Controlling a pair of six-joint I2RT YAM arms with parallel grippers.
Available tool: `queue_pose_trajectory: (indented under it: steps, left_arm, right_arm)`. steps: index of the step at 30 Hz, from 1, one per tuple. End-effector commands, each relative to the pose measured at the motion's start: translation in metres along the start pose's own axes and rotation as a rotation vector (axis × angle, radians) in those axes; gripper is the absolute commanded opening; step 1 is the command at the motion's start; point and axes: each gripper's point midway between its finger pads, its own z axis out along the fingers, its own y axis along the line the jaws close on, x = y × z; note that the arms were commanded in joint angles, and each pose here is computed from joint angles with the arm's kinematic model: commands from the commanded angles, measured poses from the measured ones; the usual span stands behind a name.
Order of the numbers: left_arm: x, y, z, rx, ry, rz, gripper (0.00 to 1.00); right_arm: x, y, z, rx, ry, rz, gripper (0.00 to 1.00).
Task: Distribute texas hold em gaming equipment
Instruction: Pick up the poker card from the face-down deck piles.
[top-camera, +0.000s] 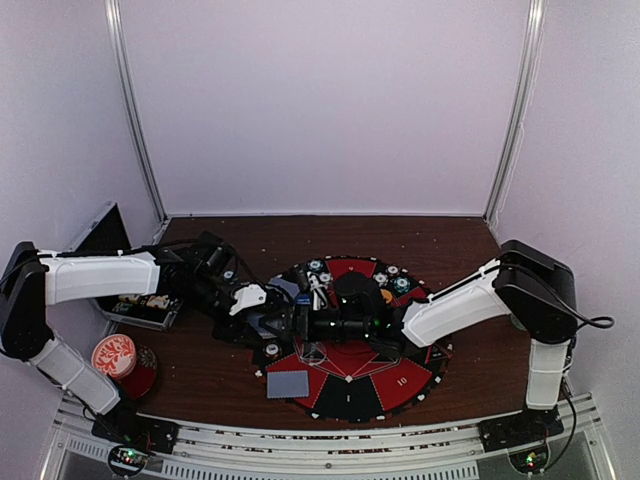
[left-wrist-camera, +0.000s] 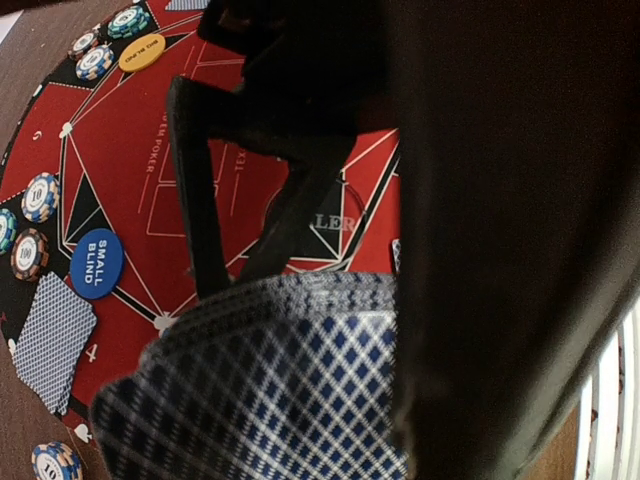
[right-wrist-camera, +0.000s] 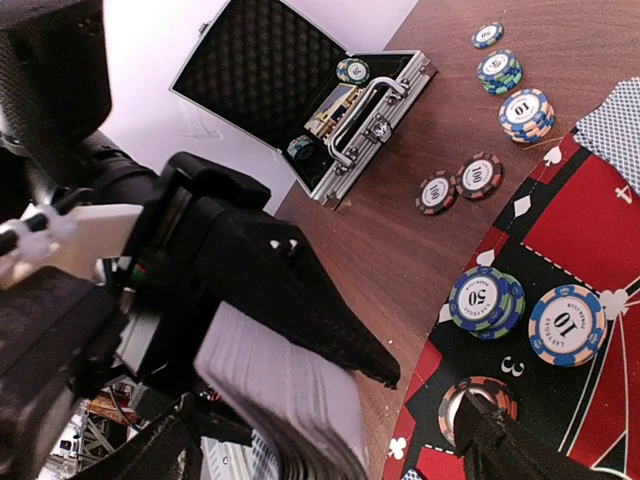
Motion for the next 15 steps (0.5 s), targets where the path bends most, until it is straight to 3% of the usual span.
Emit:
queue_pose_trajectory:
  steps: [1,9,15]
  left_arm:
    - [-0.006,-0.003,-0.002,0.004,-0.026,0.031,0.39]
    - [-0.007,-0.003,-0.002,0.005,-0.029,0.034,0.39]
    - [-0.007,-0.004,-0.002,0.005,-0.029,0.035,0.39]
  right_arm:
    - [-0.006,-0.003,0.016,0.016,-0.015,-0.013,0.88]
    - [-0.01,-0.013,0.028,0.035,-0.031,0.01,0.88]
    - [-0.013,-0.029,0.029,0.055,-0.045,0.059,0.81]
